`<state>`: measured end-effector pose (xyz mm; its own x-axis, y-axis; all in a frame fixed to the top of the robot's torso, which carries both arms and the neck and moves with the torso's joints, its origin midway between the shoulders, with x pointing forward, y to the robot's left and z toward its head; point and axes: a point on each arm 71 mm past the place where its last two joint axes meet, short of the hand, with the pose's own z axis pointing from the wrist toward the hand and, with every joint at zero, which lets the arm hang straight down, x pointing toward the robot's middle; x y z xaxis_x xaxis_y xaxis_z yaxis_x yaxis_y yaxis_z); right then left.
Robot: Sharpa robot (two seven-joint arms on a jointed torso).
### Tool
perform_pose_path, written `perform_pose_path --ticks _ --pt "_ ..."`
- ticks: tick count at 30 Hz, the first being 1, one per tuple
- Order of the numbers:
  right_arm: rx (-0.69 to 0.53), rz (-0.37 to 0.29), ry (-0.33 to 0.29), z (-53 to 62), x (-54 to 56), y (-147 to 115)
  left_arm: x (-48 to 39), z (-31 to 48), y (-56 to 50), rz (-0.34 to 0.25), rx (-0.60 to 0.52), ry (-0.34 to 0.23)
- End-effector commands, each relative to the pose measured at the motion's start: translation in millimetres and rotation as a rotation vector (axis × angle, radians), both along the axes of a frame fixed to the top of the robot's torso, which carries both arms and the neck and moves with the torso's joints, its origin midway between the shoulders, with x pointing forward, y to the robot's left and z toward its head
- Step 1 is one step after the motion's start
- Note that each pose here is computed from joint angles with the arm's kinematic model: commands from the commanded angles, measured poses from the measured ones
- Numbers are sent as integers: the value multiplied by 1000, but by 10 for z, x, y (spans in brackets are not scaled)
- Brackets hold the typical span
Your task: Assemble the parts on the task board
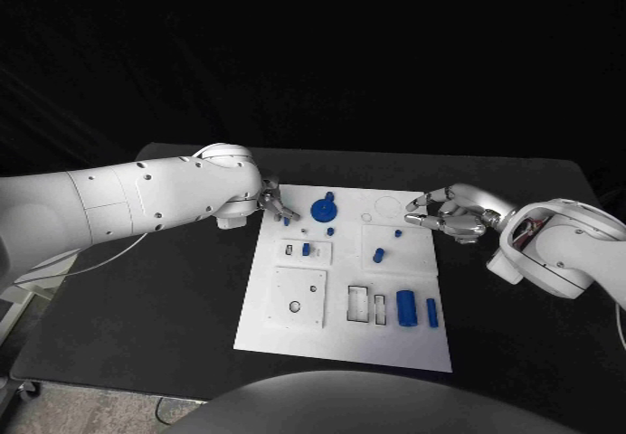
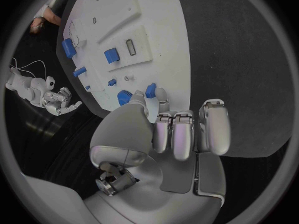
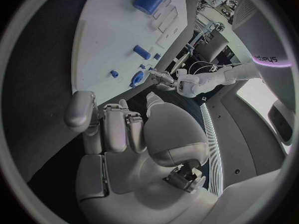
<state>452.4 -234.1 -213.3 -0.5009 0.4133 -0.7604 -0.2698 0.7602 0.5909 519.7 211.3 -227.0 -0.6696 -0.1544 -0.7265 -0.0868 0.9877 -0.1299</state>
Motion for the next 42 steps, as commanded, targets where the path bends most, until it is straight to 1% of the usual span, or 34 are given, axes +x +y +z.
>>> perform_pose_path --ticks 1,17,29,42 --pt "0 15 4 -4 -11 14 8 5 -22 -9 -11 -13" --pt "-4 14 10 -11 -6 10 12 3 -26 -15 -21 -14" --pt "-7 9 11 -14 0 -4 3 -11 -48 -29 -10 9" --pt "-12 2 13 -19 10 -19 -4 -20 -51 -32 -5 19"
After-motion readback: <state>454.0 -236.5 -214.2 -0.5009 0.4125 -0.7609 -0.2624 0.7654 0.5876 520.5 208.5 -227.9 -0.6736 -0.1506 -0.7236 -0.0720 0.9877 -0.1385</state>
